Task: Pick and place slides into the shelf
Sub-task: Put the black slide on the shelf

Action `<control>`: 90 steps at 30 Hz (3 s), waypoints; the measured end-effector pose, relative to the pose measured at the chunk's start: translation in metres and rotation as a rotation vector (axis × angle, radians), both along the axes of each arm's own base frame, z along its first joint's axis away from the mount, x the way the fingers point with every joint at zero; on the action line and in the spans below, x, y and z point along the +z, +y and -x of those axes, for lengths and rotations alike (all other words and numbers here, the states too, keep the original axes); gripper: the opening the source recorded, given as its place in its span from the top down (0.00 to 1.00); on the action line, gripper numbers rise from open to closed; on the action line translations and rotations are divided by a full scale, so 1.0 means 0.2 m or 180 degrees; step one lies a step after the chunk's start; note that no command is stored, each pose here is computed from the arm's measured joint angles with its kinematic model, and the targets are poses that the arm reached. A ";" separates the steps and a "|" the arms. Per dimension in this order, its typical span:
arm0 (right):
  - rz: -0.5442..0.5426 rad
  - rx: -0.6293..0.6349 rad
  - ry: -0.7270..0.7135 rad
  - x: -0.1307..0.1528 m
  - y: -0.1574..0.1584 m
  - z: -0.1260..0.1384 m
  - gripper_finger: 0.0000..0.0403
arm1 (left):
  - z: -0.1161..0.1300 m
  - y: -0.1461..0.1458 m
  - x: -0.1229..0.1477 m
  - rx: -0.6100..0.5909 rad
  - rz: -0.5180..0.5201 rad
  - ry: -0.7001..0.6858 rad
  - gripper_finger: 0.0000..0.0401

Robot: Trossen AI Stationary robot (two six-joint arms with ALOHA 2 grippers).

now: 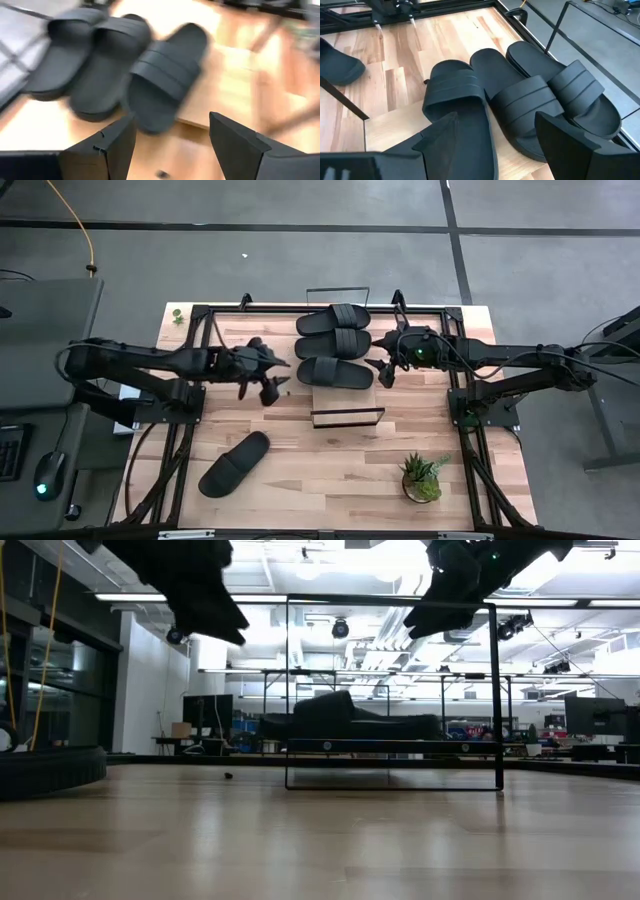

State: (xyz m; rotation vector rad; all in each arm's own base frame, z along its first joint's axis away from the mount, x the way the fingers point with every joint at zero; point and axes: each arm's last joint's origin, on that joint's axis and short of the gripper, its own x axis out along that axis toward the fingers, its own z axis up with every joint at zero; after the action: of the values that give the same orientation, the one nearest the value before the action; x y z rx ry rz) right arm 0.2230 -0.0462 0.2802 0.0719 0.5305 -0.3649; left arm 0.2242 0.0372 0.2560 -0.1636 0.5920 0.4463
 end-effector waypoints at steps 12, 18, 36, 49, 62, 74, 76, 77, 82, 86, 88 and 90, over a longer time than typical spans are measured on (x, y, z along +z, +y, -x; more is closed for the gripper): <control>-0.0051 0.0091 -0.0024 0.00 0.00 0.00 0.36 | 0.09 -0.16 0.05 -0.0641 0.0445 -0.0044 0.42; -0.0048 0.0092 -0.0028 0.00 0.00 0.00 0.36 | 0.11 -0.20 0.02 -0.0912 0.0776 0.0215 0.42; -0.0040 0.0098 -0.0032 0.00 0.00 0.00 0.36 | 0.16 -0.42 -0.05 -0.1396 0.0979 0.0779 0.42; -0.0388 0.0481 0.0305 -0.09 0.02 -0.05 0.36 | 0.10 -0.58 -0.20 -0.1410 0.1269 0.1322 0.42; -0.0541 0.0716 0.0485 -0.18 0.02 -0.12 0.36 | 0.12 -0.65 -0.24 -0.1649 0.1983 0.1702 0.42; -0.0626 0.0991 0.0452 -0.17 0.11 -0.13 0.36 | 0.21 -0.77 -0.25 -0.1638 0.2241 0.2117 0.42; -0.0618 0.1030 0.0436 -0.17 0.12 -0.14 0.36 | 0.22 -0.79 -0.25 -0.1637 0.2167 0.2111 0.42; -0.0615 0.1047 0.0430 -0.17 0.13 -0.14 0.36 | 0.23 -0.79 -0.25 -0.1637 0.2111 0.2096 0.42; -0.0590 0.1125 0.0360 -0.16 0.16 -0.15 0.36 | 0.24 -0.81 -0.25 -0.1632 0.1916 0.2045 0.42; -0.0583 0.1152 0.0342 -0.16 0.17 -0.15 0.36 | 0.24 -0.80 -0.26 -0.1561 0.1752 0.1976 0.42; -0.0582 0.1151 0.0340 -0.16 0.17 -0.15 0.36 | 0.24 -0.79 -0.29 -0.1536 0.1713 0.1975 0.42; -0.0581 0.1149 0.0338 -0.16 0.17 -0.15 0.36 | 0.25 -0.78 -0.32 -0.1544 0.1722 0.1975 0.42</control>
State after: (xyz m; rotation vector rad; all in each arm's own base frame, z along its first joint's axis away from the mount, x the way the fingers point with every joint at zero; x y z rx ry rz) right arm 0.2530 -0.0128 0.2487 0.1313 0.6680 0.0330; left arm 0.1742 -0.1196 0.1922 -0.3909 1.3222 -0.1623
